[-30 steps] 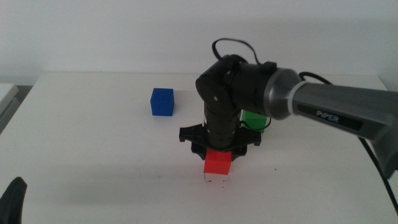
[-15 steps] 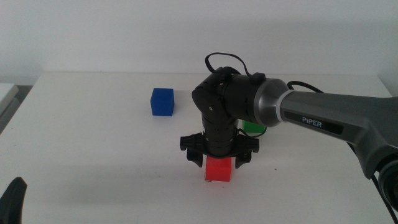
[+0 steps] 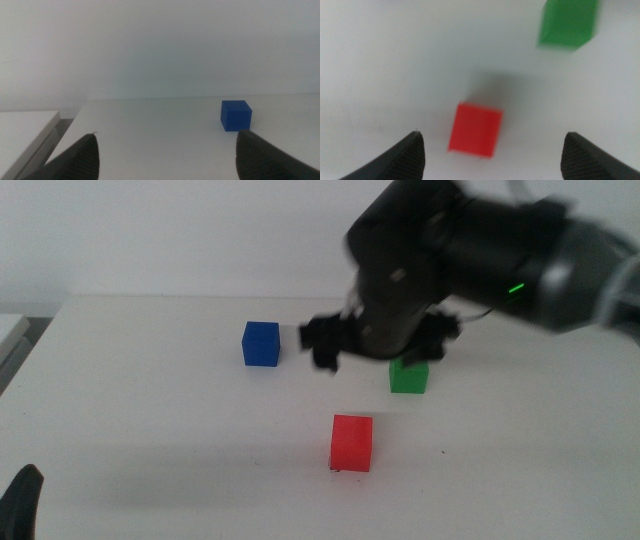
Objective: Stack red cubes first, then green, then blue cubes in a specific spot.
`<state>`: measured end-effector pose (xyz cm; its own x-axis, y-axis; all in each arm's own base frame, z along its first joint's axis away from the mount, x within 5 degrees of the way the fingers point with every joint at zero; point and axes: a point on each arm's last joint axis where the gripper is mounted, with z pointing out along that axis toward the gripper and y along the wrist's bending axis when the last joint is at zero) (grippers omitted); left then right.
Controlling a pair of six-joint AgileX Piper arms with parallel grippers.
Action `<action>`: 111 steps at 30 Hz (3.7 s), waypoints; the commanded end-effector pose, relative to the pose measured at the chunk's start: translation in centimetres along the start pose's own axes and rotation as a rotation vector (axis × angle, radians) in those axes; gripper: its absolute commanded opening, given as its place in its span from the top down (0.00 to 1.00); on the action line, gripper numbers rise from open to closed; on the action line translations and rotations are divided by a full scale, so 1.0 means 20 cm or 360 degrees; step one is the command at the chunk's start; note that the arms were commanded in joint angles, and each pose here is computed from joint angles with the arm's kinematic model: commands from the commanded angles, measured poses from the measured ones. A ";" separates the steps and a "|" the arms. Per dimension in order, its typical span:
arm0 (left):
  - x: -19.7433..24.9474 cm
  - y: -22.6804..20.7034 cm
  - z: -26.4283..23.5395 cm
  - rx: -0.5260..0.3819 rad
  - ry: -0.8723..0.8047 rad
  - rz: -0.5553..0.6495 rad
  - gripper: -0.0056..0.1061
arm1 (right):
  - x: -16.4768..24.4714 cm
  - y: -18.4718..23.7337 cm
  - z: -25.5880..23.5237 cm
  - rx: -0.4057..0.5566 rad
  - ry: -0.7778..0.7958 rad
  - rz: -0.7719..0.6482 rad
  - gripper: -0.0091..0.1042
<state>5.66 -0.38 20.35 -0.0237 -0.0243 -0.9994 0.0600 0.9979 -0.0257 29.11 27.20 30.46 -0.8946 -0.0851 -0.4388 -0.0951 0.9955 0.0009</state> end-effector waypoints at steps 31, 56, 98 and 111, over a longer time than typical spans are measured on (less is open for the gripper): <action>-0.01 0.00 0.00 -0.0005 -0.0028 -0.0001 0.11 | -0.37 -0.43 0.71 0.0124 0.0046 0.0098 0.11; -0.01 0.00 0.00 -0.0005 -0.0028 -0.0001 0.11 | -0.33 -0.39 0.92 0.0142 0.0061 0.0153 0.48; -0.01 0.00 0.00 -0.0005 -0.0028 -0.0001 0.11 | 0.16 0.12 0.33 0.0193 -0.0062 0.0233 0.90; -0.01 0.00 0.00 -0.0005 -0.0028 -0.0001 0.11 | 0.17 0.14 0.38 0.0169 -0.0038 0.0216 0.90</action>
<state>5.66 -0.38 20.35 -0.0237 -0.0243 -0.9994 0.0600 0.9979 -0.0257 29.00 29.90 22.05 -0.8881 0.0620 -0.4555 0.0840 0.9961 -0.0282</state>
